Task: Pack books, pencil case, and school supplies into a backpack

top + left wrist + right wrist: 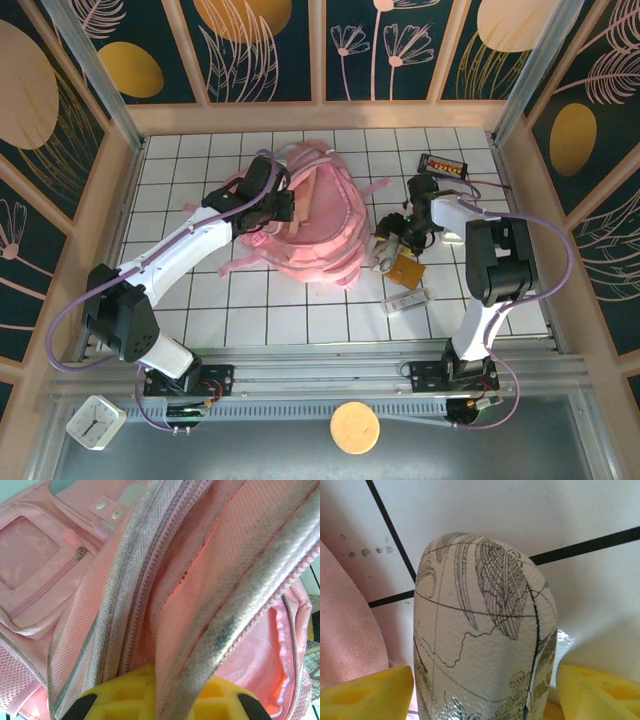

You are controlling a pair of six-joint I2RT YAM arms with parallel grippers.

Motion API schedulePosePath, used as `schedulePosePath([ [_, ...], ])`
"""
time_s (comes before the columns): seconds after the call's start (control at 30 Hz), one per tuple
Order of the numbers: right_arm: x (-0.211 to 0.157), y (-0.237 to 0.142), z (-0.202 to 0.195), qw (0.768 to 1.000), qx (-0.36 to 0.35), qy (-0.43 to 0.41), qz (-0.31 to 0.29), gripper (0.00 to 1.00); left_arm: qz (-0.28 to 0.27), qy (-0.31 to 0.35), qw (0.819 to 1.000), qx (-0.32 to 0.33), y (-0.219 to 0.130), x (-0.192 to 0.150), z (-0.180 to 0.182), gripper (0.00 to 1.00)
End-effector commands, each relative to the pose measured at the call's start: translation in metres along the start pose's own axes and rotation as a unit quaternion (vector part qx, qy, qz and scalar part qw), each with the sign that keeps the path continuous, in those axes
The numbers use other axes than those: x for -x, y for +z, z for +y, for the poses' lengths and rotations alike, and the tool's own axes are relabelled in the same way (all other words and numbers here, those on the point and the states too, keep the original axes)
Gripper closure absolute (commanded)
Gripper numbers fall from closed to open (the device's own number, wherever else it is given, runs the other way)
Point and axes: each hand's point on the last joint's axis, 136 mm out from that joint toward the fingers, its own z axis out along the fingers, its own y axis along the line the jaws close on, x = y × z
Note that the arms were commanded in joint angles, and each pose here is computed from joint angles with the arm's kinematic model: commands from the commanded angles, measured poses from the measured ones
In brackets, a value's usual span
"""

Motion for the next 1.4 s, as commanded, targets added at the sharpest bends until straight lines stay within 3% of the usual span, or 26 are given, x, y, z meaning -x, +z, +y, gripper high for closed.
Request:
schedulePosePath([
  [0.0, 0.006, 0.003, -0.001, 1.000, 0.006, -0.003, -0.007, 0.27, -0.051, -0.006, 0.998, -0.047, -0.013, 0.027, -0.018, 1.00],
  [0.47, 0.020, -0.022, 0.015, 0.998, 0.035, -0.007, -0.053, 0.63, -0.053, -0.007, 0.997, -0.050, -0.014, 0.028, -0.018, 1.00],
  [0.8, 0.030, -0.106, 0.045, 0.989, 0.095, -0.002, -0.115, 0.65, -0.062, -0.013, 0.996, -0.070, -0.022, 0.036, -0.027, 1.00],
  [1.0, 0.027, -0.160, 0.104, 0.964, 0.229, 0.014, -0.137, 0.65, -0.074, -0.017, 0.993, -0.089, -0.030, 0.044, -0.034, 1.00],
  [1.13, 0.019, -0.154, 0.152, 0.952, 0.283, 0.011, -0.115, 0.65, -0.084, -0.018, 0.990, -0.112, -0.037, 0.050, -0.042, 1.00],
  [1.37, 0.027, -0.098, 0.220, 0.942, 0.327, 0.020, -0.073, 0.66, -0.096, -0.017, 0.986, -0.137, -0.042, 0.056, -0.051, 1.00],
])
